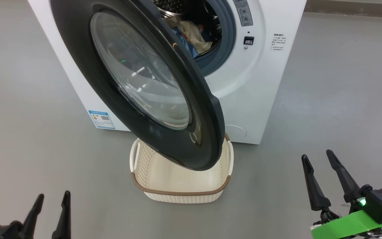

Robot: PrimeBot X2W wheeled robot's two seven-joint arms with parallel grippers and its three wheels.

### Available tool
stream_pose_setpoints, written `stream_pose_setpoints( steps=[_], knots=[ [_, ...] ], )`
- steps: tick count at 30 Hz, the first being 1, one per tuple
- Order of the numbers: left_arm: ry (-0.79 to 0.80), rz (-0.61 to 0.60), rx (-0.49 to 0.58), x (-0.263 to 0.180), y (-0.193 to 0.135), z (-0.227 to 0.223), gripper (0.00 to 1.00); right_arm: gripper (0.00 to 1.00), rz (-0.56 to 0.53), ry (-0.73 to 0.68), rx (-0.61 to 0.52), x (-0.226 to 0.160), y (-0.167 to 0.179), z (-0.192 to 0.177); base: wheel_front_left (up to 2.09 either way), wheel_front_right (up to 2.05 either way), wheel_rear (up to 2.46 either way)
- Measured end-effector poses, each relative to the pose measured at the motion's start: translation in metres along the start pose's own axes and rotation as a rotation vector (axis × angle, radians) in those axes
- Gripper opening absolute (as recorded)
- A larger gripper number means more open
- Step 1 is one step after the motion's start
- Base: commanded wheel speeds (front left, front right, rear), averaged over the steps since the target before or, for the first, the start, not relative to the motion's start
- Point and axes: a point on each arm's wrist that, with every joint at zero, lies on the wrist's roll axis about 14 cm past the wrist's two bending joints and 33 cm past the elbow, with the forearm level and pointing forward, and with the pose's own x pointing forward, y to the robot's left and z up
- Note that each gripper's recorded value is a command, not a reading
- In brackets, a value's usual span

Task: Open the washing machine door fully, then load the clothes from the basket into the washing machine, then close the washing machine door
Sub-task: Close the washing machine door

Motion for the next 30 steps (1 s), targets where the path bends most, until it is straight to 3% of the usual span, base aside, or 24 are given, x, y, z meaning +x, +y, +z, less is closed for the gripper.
stream_pose_setpoints(
  steps=[8,30],
  knots=[
    [-0.065,0.020,0.127,-0.002,-0.009,0.010,1.00,1.00,-0.006,0.005,0.001,-0.001,-0.002,-0.002,0.00,0.00,0.00],
    [-0.073,0.040,0.160,-0.009,-0.012,0.007,1.00,1.00,-0.004,0.001,-0.001,-0.002,-0.001,0.000,0.00,0.00,0.00]
  ],
)
